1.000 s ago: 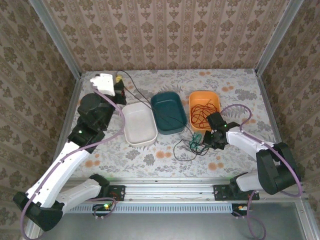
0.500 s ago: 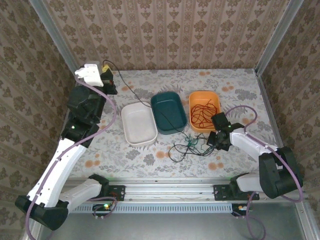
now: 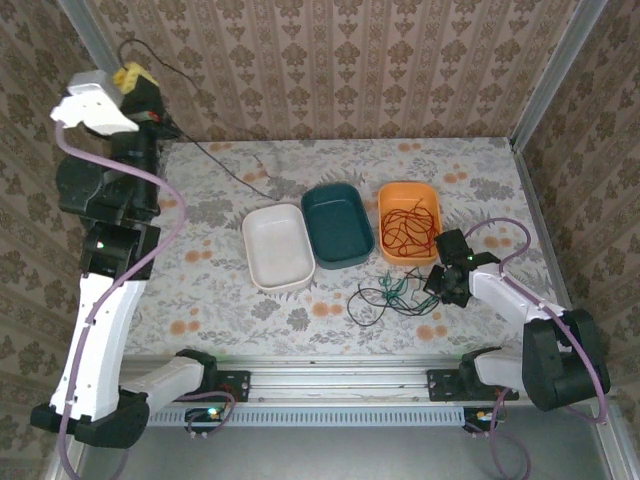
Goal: Untangle the cables
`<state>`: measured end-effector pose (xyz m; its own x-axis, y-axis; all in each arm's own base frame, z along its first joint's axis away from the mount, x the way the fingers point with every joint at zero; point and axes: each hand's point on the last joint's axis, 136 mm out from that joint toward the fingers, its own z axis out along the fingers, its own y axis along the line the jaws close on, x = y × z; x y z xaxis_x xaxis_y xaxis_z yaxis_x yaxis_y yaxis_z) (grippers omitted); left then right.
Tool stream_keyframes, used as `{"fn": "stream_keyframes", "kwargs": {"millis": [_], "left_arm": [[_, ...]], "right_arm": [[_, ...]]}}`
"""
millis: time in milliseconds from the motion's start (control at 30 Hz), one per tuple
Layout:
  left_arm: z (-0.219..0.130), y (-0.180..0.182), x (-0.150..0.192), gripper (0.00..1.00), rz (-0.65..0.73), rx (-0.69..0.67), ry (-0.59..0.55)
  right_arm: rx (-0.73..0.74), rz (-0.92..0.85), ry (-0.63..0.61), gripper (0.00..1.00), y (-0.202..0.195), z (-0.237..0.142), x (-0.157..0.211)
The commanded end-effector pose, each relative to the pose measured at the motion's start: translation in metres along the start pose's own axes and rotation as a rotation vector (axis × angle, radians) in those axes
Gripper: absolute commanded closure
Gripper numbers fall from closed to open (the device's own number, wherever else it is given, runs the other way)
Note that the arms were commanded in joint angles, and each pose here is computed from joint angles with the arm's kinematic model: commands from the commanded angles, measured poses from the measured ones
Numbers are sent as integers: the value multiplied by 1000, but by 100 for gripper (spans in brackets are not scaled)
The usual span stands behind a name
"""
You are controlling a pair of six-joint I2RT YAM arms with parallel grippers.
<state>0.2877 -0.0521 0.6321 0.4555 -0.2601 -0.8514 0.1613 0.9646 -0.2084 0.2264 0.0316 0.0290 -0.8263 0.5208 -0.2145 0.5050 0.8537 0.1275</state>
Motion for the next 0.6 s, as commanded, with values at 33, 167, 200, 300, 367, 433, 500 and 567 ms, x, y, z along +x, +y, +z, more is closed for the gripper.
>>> {"fn": "stream_keyframes", "kwargs": {"millis": [33,167,200,300,367,433,500,567], "left_arm": [[13,-14,22,100,-124,99,91],[11,-33,42,100,-194,215,147],[10,-35,45,100,-204,229,149],[6,-36,54,100,-209,240,158],[5,-36,58,100,-203,246,161],[1,-40,60,100,-189,283,147],[-5,-46,61,100,-181,329,117],[-9,-49,62,100,-186,356,103]], "right_arm": [[17,31,13,100,-10,2,8],[-81,6,0,100,7,-1,6],[-106,-2,-9,100,11,-3,4],[-179,-21,-42,100,23,-10,-1],[-209,-31,-57,100,27,-14,-2],[-224,-33,-74,100,28,-18,-3],[-239,-39,-85,100,30,-20,-4],[-242,-39,-89,100,29,-21,-3]]}}
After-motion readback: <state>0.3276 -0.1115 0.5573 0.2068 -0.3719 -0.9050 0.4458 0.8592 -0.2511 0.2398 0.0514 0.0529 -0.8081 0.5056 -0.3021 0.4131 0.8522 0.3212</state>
